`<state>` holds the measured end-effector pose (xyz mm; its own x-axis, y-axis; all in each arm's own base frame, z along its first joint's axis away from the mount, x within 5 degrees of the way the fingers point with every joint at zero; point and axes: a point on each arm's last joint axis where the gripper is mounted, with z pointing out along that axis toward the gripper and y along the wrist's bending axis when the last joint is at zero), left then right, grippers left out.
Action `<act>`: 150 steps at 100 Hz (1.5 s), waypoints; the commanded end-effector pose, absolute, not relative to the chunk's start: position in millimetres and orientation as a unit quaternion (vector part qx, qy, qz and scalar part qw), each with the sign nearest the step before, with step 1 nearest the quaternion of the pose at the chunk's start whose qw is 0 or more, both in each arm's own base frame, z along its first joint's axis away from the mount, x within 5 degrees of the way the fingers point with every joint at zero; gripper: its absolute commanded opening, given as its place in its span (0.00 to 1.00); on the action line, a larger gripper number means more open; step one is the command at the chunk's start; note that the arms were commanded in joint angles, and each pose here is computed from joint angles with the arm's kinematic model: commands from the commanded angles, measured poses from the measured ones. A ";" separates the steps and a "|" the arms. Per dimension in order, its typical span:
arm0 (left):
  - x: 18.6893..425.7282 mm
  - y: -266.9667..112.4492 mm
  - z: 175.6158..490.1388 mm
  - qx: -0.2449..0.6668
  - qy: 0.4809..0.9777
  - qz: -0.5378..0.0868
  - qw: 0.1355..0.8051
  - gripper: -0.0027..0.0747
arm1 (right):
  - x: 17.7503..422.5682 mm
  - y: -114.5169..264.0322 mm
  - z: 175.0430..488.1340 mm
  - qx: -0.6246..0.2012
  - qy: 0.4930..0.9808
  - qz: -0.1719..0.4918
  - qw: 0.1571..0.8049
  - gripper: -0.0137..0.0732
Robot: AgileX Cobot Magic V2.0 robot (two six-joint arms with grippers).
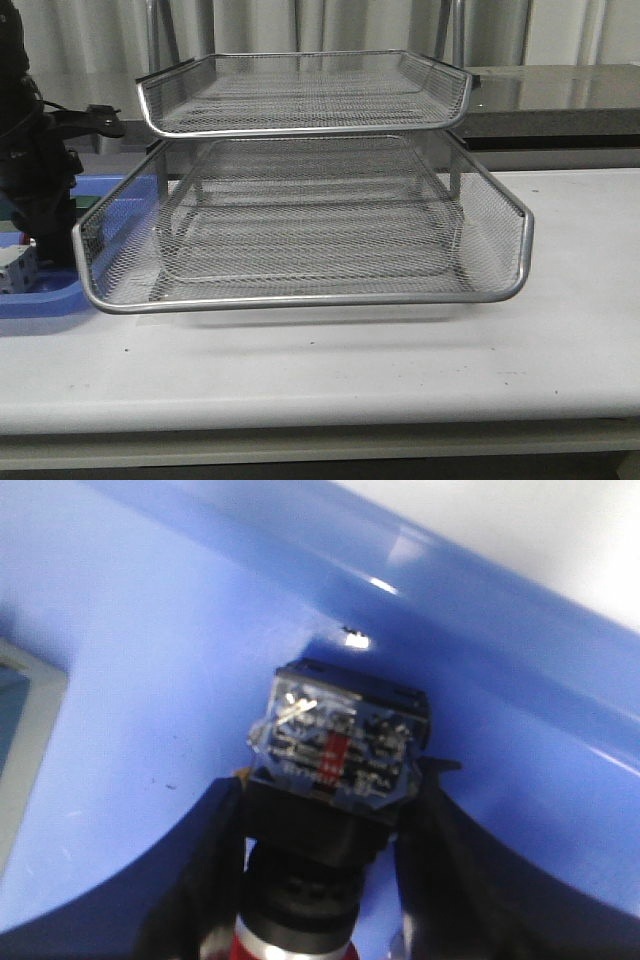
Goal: Place button on rack with both arms
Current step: 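Grasp the red push button from the blue tray with the left gripper, then carry the red push button into the pulled-out middle tray with the left gripper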
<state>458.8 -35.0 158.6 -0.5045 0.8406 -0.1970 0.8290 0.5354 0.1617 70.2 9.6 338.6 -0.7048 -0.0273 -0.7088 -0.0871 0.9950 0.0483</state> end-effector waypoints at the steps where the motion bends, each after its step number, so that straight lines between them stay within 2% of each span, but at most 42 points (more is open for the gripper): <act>1: 456.8 -36.7 204.9 0.465 0.868 0.034 0.173 0.09 | 72.4 8.7 352.6 -0.029 0.905 0.036 0.423 0.08; 18: 448.9 -37.4 229.4 0.454 0.871 0.031 0.187 0.01 | 72.4 8.7 352.6 -0.029 0.905 0.036 0.423 0.08; 49: 430.7 -38.2 290.1 0.433 0.874 0.029 0.220 0.01 | 72.4 8.7 352.6 -0.029 0.905 0.036 0.423 0.08; 93: 370.9 -42.5 371.7 0.439 0.864 -0.009 0.245 0.01 | 72.4 8.7 352.6 -0.029 0.905 0.036 0.423 0.08; 110: 350.2 -47.2 400.8 0.433 0.852 -0.028 0.292 0.01 | 72.4 8.7 352.6 -0.029 0.905 0.036 0.423 0.08; 131: 331.5 -59.5 421.6 0.428 0.842 -0.054 0.325 0.01 | 72.4 8.7 352.6 -0.029 0.905 0.036 0.423 0.08; 150: 319.2 -90.8 426.6 0.461 0.822 -0.070 0.328 0.01 | 72.4 8.7 352.6 -0.029 0.905 0.036 0.423 0.08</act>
